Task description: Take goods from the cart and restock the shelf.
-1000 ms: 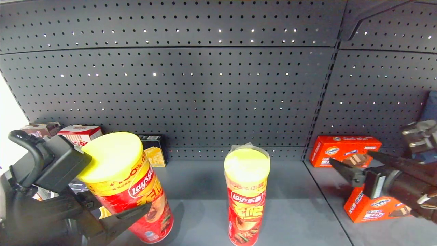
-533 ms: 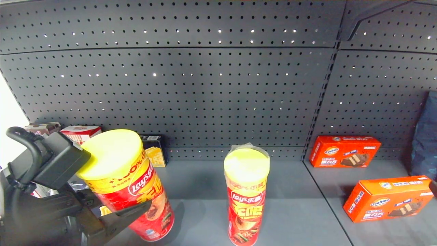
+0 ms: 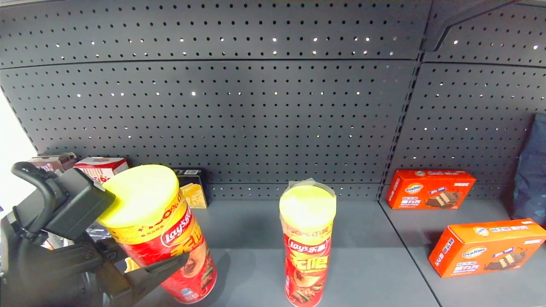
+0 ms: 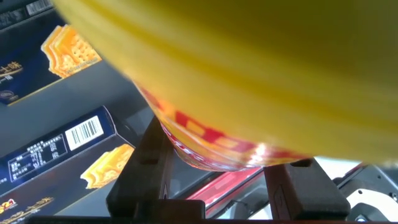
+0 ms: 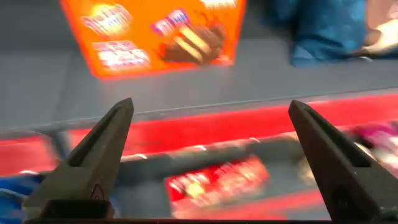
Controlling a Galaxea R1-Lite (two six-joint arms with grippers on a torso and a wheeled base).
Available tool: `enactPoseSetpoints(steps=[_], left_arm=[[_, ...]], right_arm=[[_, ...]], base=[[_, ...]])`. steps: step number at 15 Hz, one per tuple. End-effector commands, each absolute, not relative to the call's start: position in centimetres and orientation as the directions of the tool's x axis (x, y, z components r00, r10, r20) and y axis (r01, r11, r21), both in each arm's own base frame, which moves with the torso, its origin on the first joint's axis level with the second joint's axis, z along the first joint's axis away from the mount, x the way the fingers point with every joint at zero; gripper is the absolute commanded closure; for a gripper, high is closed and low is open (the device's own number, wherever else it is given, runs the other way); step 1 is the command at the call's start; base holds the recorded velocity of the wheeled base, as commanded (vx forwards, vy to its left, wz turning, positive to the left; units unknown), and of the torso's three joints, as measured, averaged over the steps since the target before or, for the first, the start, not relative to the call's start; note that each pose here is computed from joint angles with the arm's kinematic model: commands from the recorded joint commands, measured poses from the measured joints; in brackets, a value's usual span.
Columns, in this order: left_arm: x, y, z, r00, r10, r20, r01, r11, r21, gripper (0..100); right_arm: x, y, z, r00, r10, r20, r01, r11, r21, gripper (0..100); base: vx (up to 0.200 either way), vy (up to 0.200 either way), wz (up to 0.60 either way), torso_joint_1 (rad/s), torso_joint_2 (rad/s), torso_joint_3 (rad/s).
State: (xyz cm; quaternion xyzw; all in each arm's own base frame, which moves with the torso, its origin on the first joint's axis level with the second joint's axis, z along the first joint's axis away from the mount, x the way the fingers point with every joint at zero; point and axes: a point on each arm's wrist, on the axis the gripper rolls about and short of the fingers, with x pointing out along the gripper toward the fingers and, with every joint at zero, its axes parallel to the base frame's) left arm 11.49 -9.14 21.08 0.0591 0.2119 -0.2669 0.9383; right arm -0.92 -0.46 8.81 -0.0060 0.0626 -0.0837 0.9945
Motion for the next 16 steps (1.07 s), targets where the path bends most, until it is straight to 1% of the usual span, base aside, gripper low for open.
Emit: enactPoseSetpoints(steps=[1,2,3,6,10,11,12,13,14,15,16], left_arm=[[11.5,-9.2,21.1,0.767,-0.477,-0.428,0.527,0.850,-0.003,100],[11.5,-9.2,21.1,0.767,-0.478,-0.427,0.528,0.849,-0.003,100],[11.5,-9.2,21.1,0.768,-0.477,-0.427,0.527,0.850,-0.003,100],[11.5,-9.2,21.1,0.767,-0.476,-0.430,0.527,0.850,-0.002,100],[12.3,-9.8,21.6,0.764,-0.479,-0.433,0.531,0.847,-0.002,100],[13.6,-10.7,22.3,0.738,-0.524,-0.426,0.566,0.824,-0.032,100],[14.1,-10.8,22.6,0.736,-0.536,-0.414,0.573,0.819,-0.043,100],[15.7,-11.3,23.4,0.730,-0.559,-0.394,0.589,0.806,-0.052,100],[16.2,-11.4,23.7,0.730,-0.562,-0.389,0.593,0.804,-0.046,100],[17.9,-11.1,24.5,0.731,-0.573,-0.370,0.605,0.795,-0.037,100],[18.6,-11.0,24.7,0.726,-0.580,-0.370,0.612,0.790,-0.036,100]], right_arm=[[-1.7,-0.2,8.0,0.998,-0.046,-0.034,0.047,0.999,0.025,0],[-1.9,-0.1,7.7,0.998,0.006,-0.057,-0.007,1.000,-0.012,0],[-1.9,0.0,7.7,0.998,0.023,-0.064,-0.025,0.999,-0.032,0],[-2.2,0.0,7.5,1.000,0.005,-0.021,-0.005,1.000,-0.005,0],[-2.2,0.0,7.5,1.000,0.006,-0.021,-0.006,1.000,-0.005,0],[-2.2,0.0,7.5,1.000,0.006,-0.021,-0.006,1.000,-0.005,0],[-2.2,0.0,7.5,1.000,0.005,-0.021,-0.005,1.000,-0.005,0],[-2.2,0.0,7.5,1.000,0.006,-0.021,-0.006,1.000,-0.005,0],[-2.2,0.0,7.5,1.000,0.006,-0.021,-0.006,1.000,-0.005,0],[-2.2,0.0,7.5,1.000,0.005,-0.021,-0.005,1.000,-0.005,0],[-2.2,0.0,7.5,1.000,0.005,-0.021,-0.005,1.000,-0.005,0]], base=[[0.000,0.000,0.00,0.000,0.00,0.000],[0.000,0.000,0.00,0.000,0.00,0.000],[0.000,0.000,0.00,0.000,0.00,0.000],[0.000,0.000,0.00,0.000,0.00,0.000],[0.000,0.000,0.00,0.000,0.00,0.000],[0.000,0.000,0.00,0.000,0.00,0.000],[0.000,0.000,0.00,0.000,0.00,0.000],[0.000,0.000,0.00,0.000,0.00,0.000],[0.000,0.000,0.00,0.000,0.00,0.000],[0.000,0.000,0.00,0.000,0.00,0.000],[0.000,0.000,0.00,0.000,0.00,0.000]])
